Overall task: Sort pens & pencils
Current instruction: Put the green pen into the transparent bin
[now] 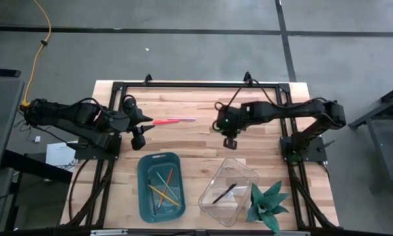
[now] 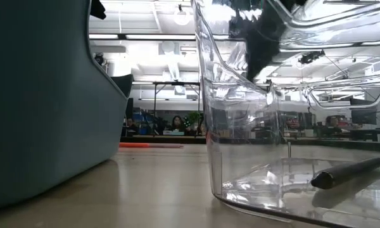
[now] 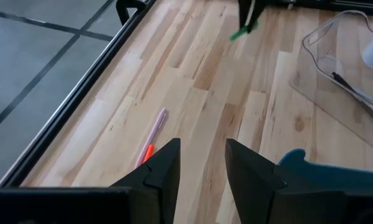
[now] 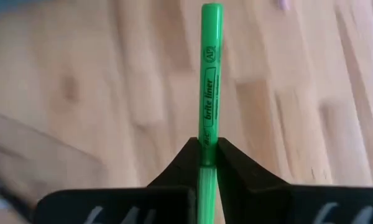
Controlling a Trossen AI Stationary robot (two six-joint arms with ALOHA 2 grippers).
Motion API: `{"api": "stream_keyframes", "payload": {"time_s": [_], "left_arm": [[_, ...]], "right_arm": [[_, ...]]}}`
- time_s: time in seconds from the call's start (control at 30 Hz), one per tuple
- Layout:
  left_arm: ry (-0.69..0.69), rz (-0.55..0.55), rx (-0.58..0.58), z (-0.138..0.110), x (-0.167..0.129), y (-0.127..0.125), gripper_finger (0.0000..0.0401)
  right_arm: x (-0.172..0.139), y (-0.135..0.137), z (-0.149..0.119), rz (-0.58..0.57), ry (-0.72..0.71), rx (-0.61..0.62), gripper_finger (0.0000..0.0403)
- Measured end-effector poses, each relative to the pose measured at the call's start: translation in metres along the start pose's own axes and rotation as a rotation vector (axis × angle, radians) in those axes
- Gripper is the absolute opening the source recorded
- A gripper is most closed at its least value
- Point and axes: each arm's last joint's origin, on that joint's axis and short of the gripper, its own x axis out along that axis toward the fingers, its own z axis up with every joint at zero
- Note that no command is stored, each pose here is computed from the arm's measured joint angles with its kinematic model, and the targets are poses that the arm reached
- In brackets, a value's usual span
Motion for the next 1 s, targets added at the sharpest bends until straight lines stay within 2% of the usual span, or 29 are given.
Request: {"api": "stream_keyframes", "payload": {"time_s": [0.23, 0.33, 0.43, 0.7, 0.9, 1.0], "left_arm": [[0.001, -0.007, 0.017, 0.000, 0.000, 0.000, 0.0113], [0.002, -0.007, 0.017, 0.000, 0.000, 0.000, 0.0113], [0.007, -0.012, 0.036, 0.000, 0.000, 0.000, 0.0113], [0.026, -0.034, 0.062, -0.002, 0.000, -0.001, 0.0113], [0.035, -0.045, 0.078, -0.003, 0.000, -0.001, 0.0113], [0.035, -0.045, 0.080, -0.003, 0.000, -0.001, 0.0113]], "right_arm": [[-0.044, 0.036, 0.029, 0.212, -0.118, -0.107, 0.0014], [-0.054, 0.058, 0.030, 0.313, -0.129, -0.158, 0.0014], [-0.054, 0.079, 0.022, 0.355, -0.084, -0.187, 0.0014], [-0.019, 0.137, 0.002, 0.392, 0.106, -0.280, 0.0014], [0.010, 0.162, -0.018, 0.286, 0.255, -0.345, 0.0014], [0.015, 0.170, -0.024, 0.238, 0.268, -0.375, 0.0014]]}}
